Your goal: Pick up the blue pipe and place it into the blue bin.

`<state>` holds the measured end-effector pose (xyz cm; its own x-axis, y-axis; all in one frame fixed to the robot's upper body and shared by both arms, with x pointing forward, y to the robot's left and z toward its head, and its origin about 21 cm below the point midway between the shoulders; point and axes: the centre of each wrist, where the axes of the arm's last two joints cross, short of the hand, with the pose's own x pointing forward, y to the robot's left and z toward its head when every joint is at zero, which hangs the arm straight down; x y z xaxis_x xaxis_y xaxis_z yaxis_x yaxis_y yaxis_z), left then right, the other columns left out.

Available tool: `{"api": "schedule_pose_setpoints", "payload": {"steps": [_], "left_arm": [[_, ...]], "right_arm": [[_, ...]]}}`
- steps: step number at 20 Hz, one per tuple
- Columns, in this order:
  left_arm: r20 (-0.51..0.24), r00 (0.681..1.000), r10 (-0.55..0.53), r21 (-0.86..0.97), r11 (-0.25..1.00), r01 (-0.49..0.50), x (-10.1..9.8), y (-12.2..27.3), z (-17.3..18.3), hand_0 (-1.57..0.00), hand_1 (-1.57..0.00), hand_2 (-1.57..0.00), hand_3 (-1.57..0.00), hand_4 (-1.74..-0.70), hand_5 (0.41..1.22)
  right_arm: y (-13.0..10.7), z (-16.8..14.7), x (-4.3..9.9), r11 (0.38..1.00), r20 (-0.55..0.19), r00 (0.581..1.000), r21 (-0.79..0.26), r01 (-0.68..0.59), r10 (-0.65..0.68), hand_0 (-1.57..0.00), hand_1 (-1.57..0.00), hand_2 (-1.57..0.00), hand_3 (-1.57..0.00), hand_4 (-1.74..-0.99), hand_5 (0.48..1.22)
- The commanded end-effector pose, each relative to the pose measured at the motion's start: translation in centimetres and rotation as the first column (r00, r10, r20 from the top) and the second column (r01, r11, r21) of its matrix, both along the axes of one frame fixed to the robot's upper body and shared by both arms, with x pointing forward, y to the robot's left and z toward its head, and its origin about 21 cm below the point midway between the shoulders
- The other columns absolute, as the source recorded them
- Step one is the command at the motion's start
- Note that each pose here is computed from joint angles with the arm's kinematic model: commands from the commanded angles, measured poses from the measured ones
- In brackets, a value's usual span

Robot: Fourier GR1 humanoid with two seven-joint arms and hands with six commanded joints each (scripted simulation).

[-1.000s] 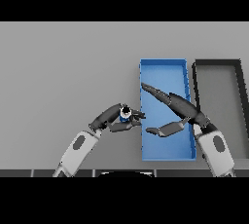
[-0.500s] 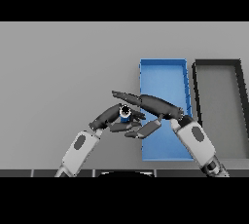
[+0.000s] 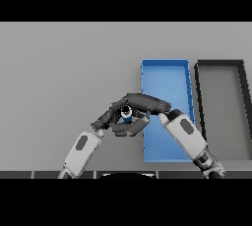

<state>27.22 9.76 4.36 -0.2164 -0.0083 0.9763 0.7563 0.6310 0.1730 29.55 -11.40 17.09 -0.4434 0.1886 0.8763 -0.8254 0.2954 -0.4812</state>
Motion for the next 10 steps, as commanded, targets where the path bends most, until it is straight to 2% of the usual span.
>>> {"api": "schedule_pose_setpoints", "payload": {"steps": [1, 2, 3, 4, 6, 8, 10], "left_arm": [[0.003, 1.0, -0.008, -0.001, 1.0, 0.008, -0.2, 0.1, -0.3, -1.57, -1.57, -1.54, -1.21, -1.65, 1.221], [0.006, 1.0, -0.008, -0.006, 1.0, 0.008, 0.1, 0.2, 0.1, -1.57, -1.57, -1.55, -1.23, -1.67, 1.221], [0.005, 1.0, -0.008, -0.012, 1.0, 0.008, 0.2, 0.1, 0.1, -1.57, -1.57, -1.55, -1.27, -1.68, 1.221], [0.012, 1.0, -0.008, -0.012, 1.0, 0.008, 0.3, 0.0, 0.1, -1.57, -1.57, -1.56, -1.31, -1.69, 1.221], [0.014, 1.0, -0.019, -0.006, 1.0, 0.019, 0.2, -0.1, 0.0, -1.57, -1.57, -1.56, -1.32, -1.71, 1.221], [0.025, 0.999, -0.02, -0.032, 0.999, 0.021, 0.2, -0.2, -0.1, -1.57, -1.57, -1.54, -1.41, -1.72, 1.221], [0.038, 0.999, -0.008, -0.023, 1.0, 0.009, 0.3, -0.3, -0.2, -1.57, -1.57, -1.55, -1.42, -1.73, 1.221]], "right_arm": [[0.3, 0.3, 0.1, 1.0, 0.009, 1.0, 0.007, -0.004, 0.004, -0.97, -0.98, -0.99, -0.79, -1.496, 0.555], [0.2, 0.4, 0.1, 0.999, -0.004, 1.0, 0.039, -0.014, 0.014, -1.09, -1.1, -1.1, -0.9, -1.537, 0.6], [0.0, 0.1, 0.1, 0.997, -0.03, 0.999, 0.075, -0.015, 0.017, -1.19, -1.19, -1.2, -1.03, -1.513, 0.671], [0.2, -0.2, -0.2, 0.994, -0.043, 0.999, 0.103, -0.024, 0.029, -1.26, -1.27, -1.27, -1.14, -1.495, 0.781], [0.2, -0.6, -0.4, 0.993, -0.022, 0.999, 0.119, -0.025, 0.028, -1.37, -1.38, -1.38, -1.29, -1.475, 0.94], [0.7, -0.5, -0.7, 0.991, 0.013, 0.999, 0.126, -0.049, 0.048, -1.44, -1.45, -1.45, -1.39, -1.477, 1.041], [0.5, -0.7, -0.6, 0.99, 0.018, 0.998, 0.128, -0.058, 0.057, -1.49, -1.49, -1.49, -1.46, -1.485, 1.106]]}}
